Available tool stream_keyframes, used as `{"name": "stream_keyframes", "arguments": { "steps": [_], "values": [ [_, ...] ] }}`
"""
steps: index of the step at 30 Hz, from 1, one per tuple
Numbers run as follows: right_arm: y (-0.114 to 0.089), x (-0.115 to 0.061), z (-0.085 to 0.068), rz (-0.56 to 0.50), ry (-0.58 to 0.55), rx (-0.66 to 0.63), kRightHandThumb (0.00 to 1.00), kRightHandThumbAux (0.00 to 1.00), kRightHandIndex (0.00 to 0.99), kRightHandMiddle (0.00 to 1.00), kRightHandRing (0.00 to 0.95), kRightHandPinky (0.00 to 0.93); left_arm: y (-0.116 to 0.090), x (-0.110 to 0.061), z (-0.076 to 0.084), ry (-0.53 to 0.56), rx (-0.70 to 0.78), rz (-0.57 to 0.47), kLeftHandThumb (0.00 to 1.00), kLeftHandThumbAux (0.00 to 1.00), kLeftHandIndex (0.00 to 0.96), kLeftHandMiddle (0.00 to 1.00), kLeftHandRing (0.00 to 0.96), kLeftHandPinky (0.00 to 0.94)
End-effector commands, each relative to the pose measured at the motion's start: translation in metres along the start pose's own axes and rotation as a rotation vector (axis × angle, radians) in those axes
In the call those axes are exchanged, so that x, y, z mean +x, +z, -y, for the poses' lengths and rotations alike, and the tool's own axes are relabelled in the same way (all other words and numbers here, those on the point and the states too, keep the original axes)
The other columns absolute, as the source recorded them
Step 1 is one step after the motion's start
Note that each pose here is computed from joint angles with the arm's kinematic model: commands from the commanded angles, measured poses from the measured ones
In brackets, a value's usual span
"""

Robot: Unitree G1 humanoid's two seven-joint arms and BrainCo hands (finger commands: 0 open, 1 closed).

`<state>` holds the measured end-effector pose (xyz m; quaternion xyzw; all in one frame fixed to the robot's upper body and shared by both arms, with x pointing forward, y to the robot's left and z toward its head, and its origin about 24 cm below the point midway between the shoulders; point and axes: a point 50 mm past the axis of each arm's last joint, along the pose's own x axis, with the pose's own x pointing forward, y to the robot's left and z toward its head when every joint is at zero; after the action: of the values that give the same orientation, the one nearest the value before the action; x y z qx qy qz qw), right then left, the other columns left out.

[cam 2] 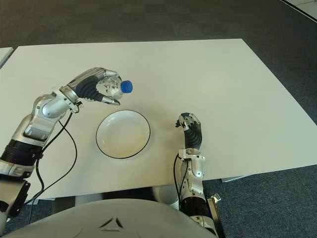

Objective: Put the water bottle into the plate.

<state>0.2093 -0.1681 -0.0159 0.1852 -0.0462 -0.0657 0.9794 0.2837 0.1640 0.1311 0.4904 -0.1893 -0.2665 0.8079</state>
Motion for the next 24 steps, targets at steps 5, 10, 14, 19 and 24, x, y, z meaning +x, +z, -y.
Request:
{"name": "stream_keyframes", "arguments": {
  "steps": [5, 10, 14, 19, 24],
  "values": [
    [-0.008, -0.001, -0.009, -0.027, -0.019, 0.053, 0.706, 0.727, 0.436, 0.629, 0.606, 0.608, 0.018, -0.018, 0.021, -0.174, 0.072, 0.064, 0.949, 0.652, 0.383, 0.506, 0.526, 0.798],
    [-0.008, 0.0, -0.009, -0.02, -0.017, 0.051, 0.705, 0.727, 0.436, 0.63, 0.607, 0.607, 0.024, -0.021, 0.03, -0.269, 0.164, 0.136, 0.949, 0.651, 0.383, 0.509, 0.529, 0.822],
    [-0.007, 0.0, -0.009, -0.016, -0.014, 0.051, 0.705, 0.727, 0.436, 0.63, 0.607, 0.607, 0.025, -0.022, 0.036, -0.342, 0.222, 0.183, 0.95, 0.651, 0.383, 0.511, 0.533, 0.831],
    [-0.007, 0.0, -0.009, -0.016, -0.014, 0.05, 0.705, 0.727, 0.436, 0.628, 0.606, 0.607, 0.027, -0.023, 0.044, -0.426, 0.262, 0.222, 0.949, 0.651, 0.382, 0.512, 0.536, 0.836],
    [-0.006, -0.001, -0.009, -0.018, -0.019, 0.044, 0.706, 0.727, 0.436, 0.624, 0.605, 0.606, 0.026, -0.026, 0.056, -0.474, 0.284, 0.222, 0.949, 0.651, 0.381, 0.512, 0.54, 0.841]
  ]
}}
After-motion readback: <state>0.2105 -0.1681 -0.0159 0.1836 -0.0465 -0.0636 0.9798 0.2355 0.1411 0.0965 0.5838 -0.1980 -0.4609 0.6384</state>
